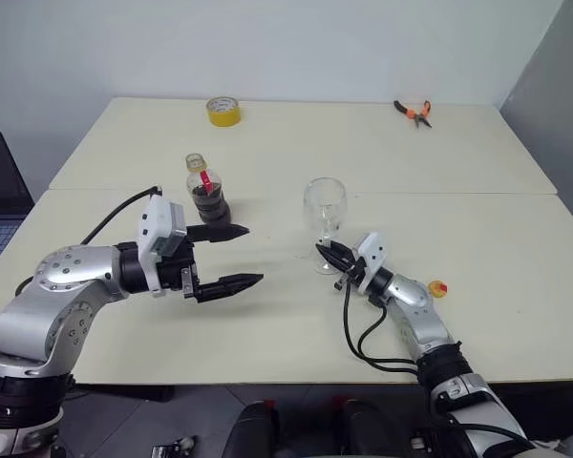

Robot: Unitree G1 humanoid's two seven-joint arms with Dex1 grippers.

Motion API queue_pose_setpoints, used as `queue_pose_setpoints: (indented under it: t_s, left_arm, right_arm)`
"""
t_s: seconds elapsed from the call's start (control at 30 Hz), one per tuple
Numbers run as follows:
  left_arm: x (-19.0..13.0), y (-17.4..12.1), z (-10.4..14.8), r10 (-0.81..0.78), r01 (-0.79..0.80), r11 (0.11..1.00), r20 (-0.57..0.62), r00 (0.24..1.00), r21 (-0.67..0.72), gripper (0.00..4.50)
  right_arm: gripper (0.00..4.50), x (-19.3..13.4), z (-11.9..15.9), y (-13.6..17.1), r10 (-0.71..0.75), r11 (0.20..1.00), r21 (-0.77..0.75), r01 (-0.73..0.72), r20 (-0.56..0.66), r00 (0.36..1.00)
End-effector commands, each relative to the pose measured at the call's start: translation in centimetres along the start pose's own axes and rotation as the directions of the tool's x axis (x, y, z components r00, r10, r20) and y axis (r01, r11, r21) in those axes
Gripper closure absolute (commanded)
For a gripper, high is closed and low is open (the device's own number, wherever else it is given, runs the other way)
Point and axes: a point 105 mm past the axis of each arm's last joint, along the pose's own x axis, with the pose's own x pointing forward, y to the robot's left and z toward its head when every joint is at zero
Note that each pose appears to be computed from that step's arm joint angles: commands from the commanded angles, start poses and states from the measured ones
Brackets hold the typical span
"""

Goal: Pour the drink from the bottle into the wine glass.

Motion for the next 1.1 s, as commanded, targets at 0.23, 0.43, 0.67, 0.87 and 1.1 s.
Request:
queue_pose_setpoints:
  t_s: [0.23,0.43,0.67,0.87,1.1]
  left_arm:
    - [0.2,-0.2,-0.2,-0.021,0.021,0.999,0.01,1.0,0.035,0.0]
    - [0.4,-0.4,-0.3,-0.03,0.03,0.999,0.016,0.999,0.038,0.0]
    - [0.5,-0.4,-0.3,-0.028,0.028,0.999,0.022,0.999,0.041,0.0]
    - [0.7,-0.1,-0.3,-0.015,0.014,0.999,0.025,1.0,0.042,0.0]
    - [0.8,0.3,-0.4,0.036,-0.038,0.998,0.037,0.999,0.053,0.0]
  right_arm:
    - [4.37,0.8,0.8,-1.5,-0.044,0.999,-0.003,0.044,0.027,0.999]
    - [4.02,0.5,0.0,-1.3,-0.031,0.999,0.013,0.031,-0.002,1.0]
    - [1.64,0.2,0.0,-1.3,-0.025,1.0,0.005,0.025,-0.011,1.0]
    - [0.02,-0.1,-0.1,-1.3,-0.032,0.999,-0.027,0.031,-0.029,0.999]
    - [0.02,-1.3,0.0,-1.7,-0.061,0.998,-0.038,0.059,-0.057,0.997]
